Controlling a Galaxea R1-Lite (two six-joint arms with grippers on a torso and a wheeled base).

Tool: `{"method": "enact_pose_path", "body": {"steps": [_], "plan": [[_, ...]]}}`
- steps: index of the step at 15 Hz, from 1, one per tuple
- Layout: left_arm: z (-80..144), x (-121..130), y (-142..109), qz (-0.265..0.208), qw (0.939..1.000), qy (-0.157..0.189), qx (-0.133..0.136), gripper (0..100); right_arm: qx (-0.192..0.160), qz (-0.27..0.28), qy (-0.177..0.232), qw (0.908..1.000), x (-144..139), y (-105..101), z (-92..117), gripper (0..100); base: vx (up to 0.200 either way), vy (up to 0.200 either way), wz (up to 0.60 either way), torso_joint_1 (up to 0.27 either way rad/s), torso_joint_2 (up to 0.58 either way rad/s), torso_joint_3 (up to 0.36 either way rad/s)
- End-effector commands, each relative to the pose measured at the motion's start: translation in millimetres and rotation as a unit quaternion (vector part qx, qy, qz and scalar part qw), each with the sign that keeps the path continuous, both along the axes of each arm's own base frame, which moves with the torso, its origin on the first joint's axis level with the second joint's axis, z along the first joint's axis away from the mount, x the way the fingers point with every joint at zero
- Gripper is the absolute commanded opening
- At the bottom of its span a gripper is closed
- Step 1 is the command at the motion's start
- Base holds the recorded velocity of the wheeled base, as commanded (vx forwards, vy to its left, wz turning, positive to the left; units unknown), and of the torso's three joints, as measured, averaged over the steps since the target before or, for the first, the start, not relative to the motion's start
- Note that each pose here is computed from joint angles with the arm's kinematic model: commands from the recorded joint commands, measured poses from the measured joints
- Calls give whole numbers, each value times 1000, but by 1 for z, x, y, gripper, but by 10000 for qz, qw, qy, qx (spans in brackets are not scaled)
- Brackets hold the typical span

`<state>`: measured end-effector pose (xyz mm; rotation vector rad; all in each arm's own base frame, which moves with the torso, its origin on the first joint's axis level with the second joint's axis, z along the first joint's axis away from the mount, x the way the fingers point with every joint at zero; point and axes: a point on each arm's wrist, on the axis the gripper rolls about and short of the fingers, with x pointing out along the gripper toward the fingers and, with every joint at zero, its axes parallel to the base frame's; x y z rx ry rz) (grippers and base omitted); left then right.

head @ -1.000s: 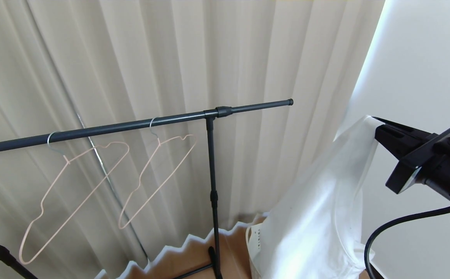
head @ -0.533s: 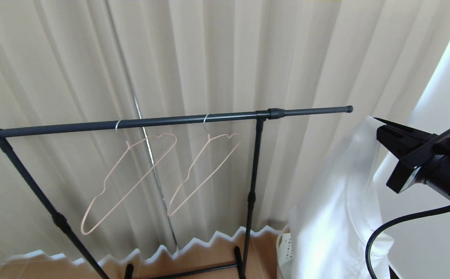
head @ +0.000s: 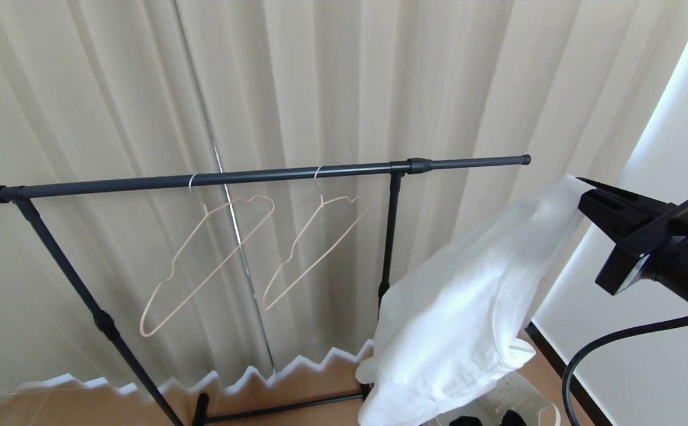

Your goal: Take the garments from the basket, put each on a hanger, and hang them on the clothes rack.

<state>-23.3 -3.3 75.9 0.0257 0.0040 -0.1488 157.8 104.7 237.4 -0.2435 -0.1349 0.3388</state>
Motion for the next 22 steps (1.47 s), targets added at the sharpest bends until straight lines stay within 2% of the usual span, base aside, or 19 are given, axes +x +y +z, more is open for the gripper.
{"method": "enact_pose_path", "body": {"steps": [1, 3, 5, 8, 15, 19, 20, 21, 22], "plan": [[0, 0, 0, 0, 10000, 9, 0, 100, -32, 9, 43, 10000, 1, 1, -2, 0, -200, 200, 0, -22, -2, 2], [0, 0, 0, 0, 10000, 9, 0, 100, -94, 12, 27, 10000, 0, 1, -3, 0, -200, 200, 0, 0, 0, 0], [0, 0, 0, 0, 10000, 9, 0, 100, -152, 1, 46, 9999, 1, 1, -4, 0, 0, 0, 0, 0, 0, 0], [0, 0, 0, 0, 10000, 9, 0, 100, -138, 1, 27, 9999, 0, 1, -4, 0, 0, 0, 600, -9, -7, 7], [0, 0, 0, 0, 10000, 0, 7, 100, -148, -1, 15, 9999, 0, 0, -3, 0, 0, 0, 0, 0, 0, 0], [0, 0, 0, -1, 10000, 26, 38, 100, -305, -67, -24, 9995, 2, 2, -1, 0, 0, 0, 0, 0, 0, 0], [1, 1, 0, 45, 9999, 147, 53, 100, -347, -88, 41, 9993, 7, 5, -1, 0, 0, 0, 0, 0, 0, 0], [2, 5, 0, 87, 9986, 518, 81, 100, -417, -129, 166, 9989, 13, 10, -2, 0, 0, 0, 0, 0, 0, 0], [10, 16, 0, 65, 9933, 1143, 140, 100, -369, -130, 449, 9982, 20, 15, -2, 0, 0, 0, 0, 0, 0, 0]]}}
